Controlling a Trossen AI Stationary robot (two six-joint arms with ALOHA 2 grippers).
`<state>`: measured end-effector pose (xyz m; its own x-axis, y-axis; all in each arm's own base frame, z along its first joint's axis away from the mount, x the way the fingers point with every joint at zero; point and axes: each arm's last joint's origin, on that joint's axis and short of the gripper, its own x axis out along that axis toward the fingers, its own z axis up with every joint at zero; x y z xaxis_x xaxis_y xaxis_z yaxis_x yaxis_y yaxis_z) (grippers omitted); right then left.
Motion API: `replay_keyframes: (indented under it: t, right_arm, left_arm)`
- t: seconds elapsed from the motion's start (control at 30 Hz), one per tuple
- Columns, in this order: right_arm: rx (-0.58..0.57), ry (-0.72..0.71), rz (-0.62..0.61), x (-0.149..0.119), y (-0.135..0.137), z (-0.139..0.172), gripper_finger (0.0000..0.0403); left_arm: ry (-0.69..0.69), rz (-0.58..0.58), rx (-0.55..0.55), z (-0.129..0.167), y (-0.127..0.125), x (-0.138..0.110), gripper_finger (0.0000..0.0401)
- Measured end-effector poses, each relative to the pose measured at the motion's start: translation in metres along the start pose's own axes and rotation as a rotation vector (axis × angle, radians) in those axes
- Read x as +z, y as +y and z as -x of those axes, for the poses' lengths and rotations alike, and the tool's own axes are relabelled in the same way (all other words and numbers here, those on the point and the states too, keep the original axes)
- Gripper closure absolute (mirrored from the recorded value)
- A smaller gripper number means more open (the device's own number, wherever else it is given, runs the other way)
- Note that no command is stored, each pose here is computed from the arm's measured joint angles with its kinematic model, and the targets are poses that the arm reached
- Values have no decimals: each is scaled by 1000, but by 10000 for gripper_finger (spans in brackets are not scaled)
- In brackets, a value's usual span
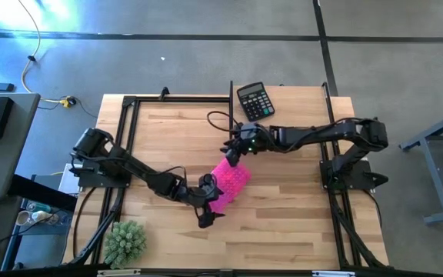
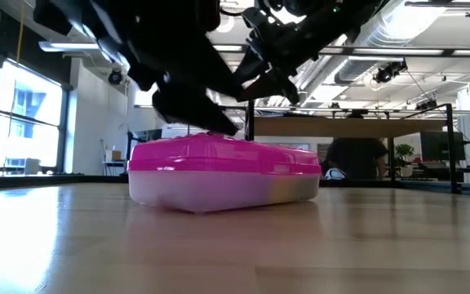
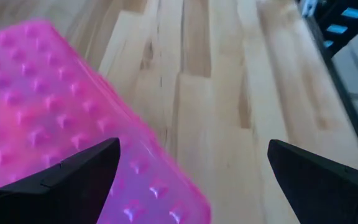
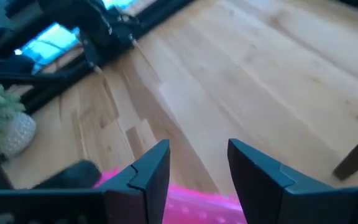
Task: Pack school essentials
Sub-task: Close the pink supply box
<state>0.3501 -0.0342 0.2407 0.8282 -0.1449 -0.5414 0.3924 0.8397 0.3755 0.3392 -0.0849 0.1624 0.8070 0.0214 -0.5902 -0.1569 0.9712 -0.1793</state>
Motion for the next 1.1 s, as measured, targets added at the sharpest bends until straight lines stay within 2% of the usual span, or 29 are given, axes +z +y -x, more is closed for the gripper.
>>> replay_keyframes:
  t: [0.3, 0.47, 0.73, 0.93, 1.1]
  right_arm:
    - [3, 42, -12, -15, -4, -28, 249]
    - [-12, 86, -19, -23, -9, -38, 249]
    - [-44, 145, -51, -30, -12, -39, 249]
    - [-86, 193, -59, -35, -15, -38, 249]
    - [-121, 178, -47, -35, -18, -38, 249]
  left_arm:
    - [3, -4, -11, -4, -14, -3, 1]
    - [32, -16, 23, -3, -16, -10, 1]
    - [81, -44, 87, -2, -12, -15, 1]
    - [118, -77, 102, -1, -11, -18, 1]
    - [130, -83, 96, -1, -12, -19, 1]
